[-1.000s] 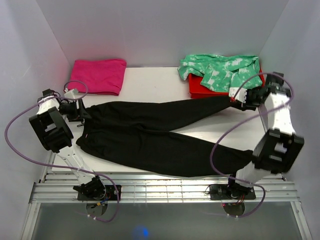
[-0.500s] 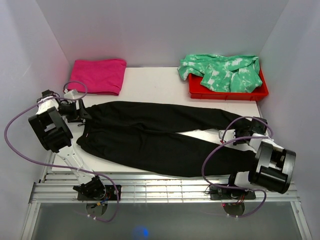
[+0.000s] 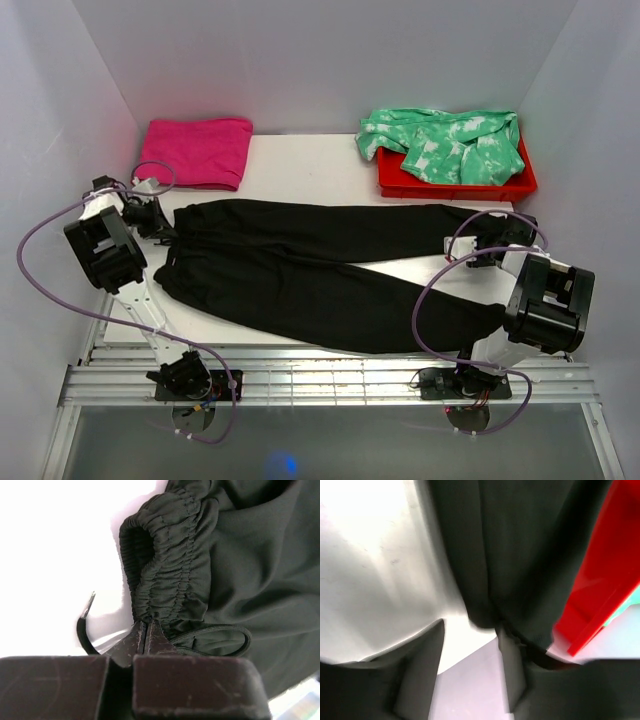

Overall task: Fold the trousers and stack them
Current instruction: Flatten the trousers out

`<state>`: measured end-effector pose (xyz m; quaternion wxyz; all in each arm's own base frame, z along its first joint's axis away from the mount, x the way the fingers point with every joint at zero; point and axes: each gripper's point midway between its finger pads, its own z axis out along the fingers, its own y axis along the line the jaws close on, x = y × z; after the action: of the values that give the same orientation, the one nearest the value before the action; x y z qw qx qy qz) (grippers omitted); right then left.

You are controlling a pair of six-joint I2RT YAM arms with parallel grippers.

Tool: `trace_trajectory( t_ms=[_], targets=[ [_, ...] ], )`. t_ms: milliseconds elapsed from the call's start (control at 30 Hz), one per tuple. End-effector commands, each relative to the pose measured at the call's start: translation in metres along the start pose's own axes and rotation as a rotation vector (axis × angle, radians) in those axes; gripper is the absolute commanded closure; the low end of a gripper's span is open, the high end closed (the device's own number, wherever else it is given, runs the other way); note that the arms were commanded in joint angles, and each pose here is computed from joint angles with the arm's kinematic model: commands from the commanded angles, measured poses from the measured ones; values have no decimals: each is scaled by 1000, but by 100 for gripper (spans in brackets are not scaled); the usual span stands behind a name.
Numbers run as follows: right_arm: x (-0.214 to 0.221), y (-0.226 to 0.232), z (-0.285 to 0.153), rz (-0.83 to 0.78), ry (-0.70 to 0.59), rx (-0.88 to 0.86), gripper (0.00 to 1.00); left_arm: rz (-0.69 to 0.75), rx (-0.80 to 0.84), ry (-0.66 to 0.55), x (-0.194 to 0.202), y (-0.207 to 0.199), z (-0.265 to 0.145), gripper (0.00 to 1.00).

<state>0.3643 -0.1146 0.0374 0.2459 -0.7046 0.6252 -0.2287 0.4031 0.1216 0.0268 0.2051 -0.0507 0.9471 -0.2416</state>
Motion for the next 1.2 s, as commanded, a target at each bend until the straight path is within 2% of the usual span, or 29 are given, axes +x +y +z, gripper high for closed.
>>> trace_trajectory(
  t_ms=[0, 33, 100, 167, 200, 233, 267, 300, 333, 367, 433, 467, 567, 600, 700, 800, 967, 1000, 1067, 1100, 1133, 1167],
  targets=[
    [12, -32, -11, 38, 38, 64, 43, 29, -151, -49, -25, 37, -18, 100],
    [14, -37, -14, 57, 42, 78, 33, 32, -166, -51, -26, 40, -21, 100],
    [18, -52, -23, 145, 43, 113, 27, 36, -203, -74, -31, 48, -34, 100],
    [21, -73, -38, 229, 26, 106, 18, 26, -220, -93, -33, 56, -43, 100],
    [20, -78, -45, 280, -8, 96, 15, 27, -215, -103, -34, 54, -47, 96],
    [25, -106, -63, 332, -20, 127, 9, 35, -174, -125, -36, 49, -50, 66],
    [10, -84, -68, 393, -82, 1, 9, 46, -139, -140, -37, 41, -52, 52],
    [8, -80, -77, 425, -101, -47, 9, 59, -114, -156, -36, 31, -57, 42],
    [-4, -68, -98, 456, -141, -158, 11, 77, -76, -174, -38, 21, -60, 25],
    [-13, -57, -104, 480, -181, -233, 12, 83, -64, -184, -38, 15, -63, 20],
    [-25, -31, -121, 533, -213, -375, 15, 96, -64, -200, -38, 6, -73, 18],
    [-38, -5, -135, 578, -235, -509, 15, 114, -53, -210, -39, 1, -76, 18],
    [-44, 37, -140, 619, -183, -611, 18, 161, -60, -226, -38, -10, -89, 17],
    [-49, 70, -144, 595, -158, -691, 18, 173, -55, -226, -37, -14, -93, 17],
    [-65, 110, -146, 644, -156, -810, 18, 214, -46, -229, -35, -23, -101, 17],
    [-74, 121, -138, 730, -167, -855, 16, 236, -33, -213, -24, -29, -100, 17],
    [-67, 125, -106, 775, -125, -813, 16, 244, -16, -179, -5, -29, -91, 17],
    [-66, 128, -100, 770, -113, -811, 19, 238, -12, -172, 1, -29, -87, 17],
    [-59, 136, -85, 759, -67, -815, 45, 225, -18, -161, 6, -25, -82, 19],
    [-56, 136, -78, 756, -50, -803, 61, 217, -20, -156, 10, -23, -77, 20],
    [-51, 135, -72, 757, -37, -792, 87, 205, -23, -150, 13, -21, -75, 20],
    [-41, 127, -61, 767, -10, -762, 92, 201, -25, -146, 15, -20, -73, 22]
  ],
)
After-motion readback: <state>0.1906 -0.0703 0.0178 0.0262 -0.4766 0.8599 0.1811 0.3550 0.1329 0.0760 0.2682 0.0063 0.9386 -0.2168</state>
